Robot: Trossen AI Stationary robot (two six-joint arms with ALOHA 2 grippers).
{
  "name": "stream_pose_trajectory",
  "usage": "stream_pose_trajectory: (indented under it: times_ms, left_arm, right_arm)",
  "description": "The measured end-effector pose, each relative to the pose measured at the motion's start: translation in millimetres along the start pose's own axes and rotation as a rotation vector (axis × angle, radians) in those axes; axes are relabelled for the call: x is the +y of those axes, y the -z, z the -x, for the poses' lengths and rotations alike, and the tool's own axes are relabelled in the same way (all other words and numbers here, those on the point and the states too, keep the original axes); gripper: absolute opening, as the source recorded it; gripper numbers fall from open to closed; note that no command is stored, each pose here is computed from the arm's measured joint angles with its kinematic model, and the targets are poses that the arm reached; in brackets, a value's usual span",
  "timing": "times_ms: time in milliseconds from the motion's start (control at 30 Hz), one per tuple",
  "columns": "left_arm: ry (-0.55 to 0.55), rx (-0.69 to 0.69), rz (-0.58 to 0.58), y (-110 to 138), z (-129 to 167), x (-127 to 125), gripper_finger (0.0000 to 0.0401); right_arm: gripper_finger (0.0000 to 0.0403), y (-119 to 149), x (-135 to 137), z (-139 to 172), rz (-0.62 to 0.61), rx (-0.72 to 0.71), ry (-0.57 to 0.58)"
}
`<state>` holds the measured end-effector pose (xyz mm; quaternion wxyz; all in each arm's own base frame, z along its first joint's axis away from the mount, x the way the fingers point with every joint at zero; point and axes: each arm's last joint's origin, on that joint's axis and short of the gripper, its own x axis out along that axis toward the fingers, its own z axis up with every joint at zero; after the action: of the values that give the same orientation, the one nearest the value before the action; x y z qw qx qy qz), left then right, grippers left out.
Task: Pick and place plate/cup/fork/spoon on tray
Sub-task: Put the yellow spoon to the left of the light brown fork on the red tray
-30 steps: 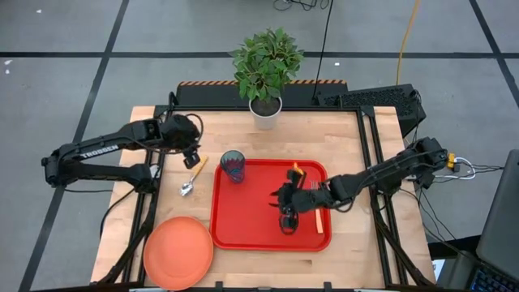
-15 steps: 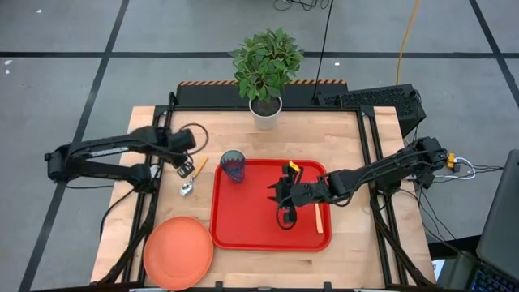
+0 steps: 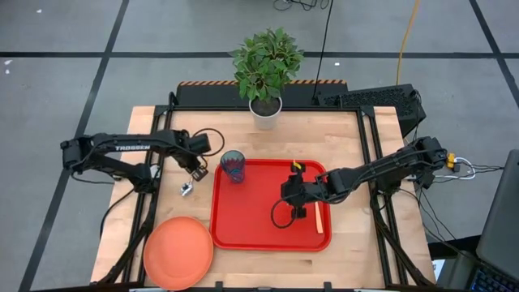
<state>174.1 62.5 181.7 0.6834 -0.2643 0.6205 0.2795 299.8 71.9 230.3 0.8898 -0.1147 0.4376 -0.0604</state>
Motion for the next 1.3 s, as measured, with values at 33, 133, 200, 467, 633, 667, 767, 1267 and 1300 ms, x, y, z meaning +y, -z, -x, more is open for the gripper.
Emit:
stream_pose_trajectory:
  times_ms: [33, 133, 200, 467, 633, 667, 767, 1267, 1300]
  left_arm:
    - [-0.001, 0.004, 0.006, 1, -4, -2, 0.0074]
    - [-0.004, 0.015, 0.012, 2, -15, -5, 0.0074]
    - [-0.013, 0.032, 0.028, 6, -21, -4, 0.0074]
    - [0.019, -0.005, 0.06, 9, -35, -3, 0.0074]
    - [0.014, -0.03, 0.056, 7, -34, -3, 0.0074]
    - [0.011, -0.032, 0.056, 7, -34, -3, 0.0074]
    - [0.005, -0.035, 0.05, 8, -34, -4, 0.0074]
    - [0.061, -0.049, -0.033, 11, -30, -9, 0.0074]
    - [0.062, -0.048, -0.028, 11, -30, -9, 0.0074]
  right_arm:
    - [0.0134, 1, 0, -1, -0.003, 0.004, 0.0]
    - [0.0134, 8, 1, -3, -0.007, 0.03, 0.002]
    - [0.0134, 11, 1, -4, -0.009, 0.05, 0.004]
    - [0.0134, 20, 2, -8, -0.032, 0.082, 0.007]
    - [0.0134, 21, 2, -9, -0.04, 0.081, 0.007]
    - [0.0134, 21, 2, -9, -0.04, 0.08, 0.007]
    - [0.0134, 21, 2, -9, -0.042, 0.08, 0.007]
    - [0.0134, 21, -3, -11, -0.049, 0.085, 0.017]
    - [0.0134, 20, -3, -11, -0.051, 0.085, 0.018]
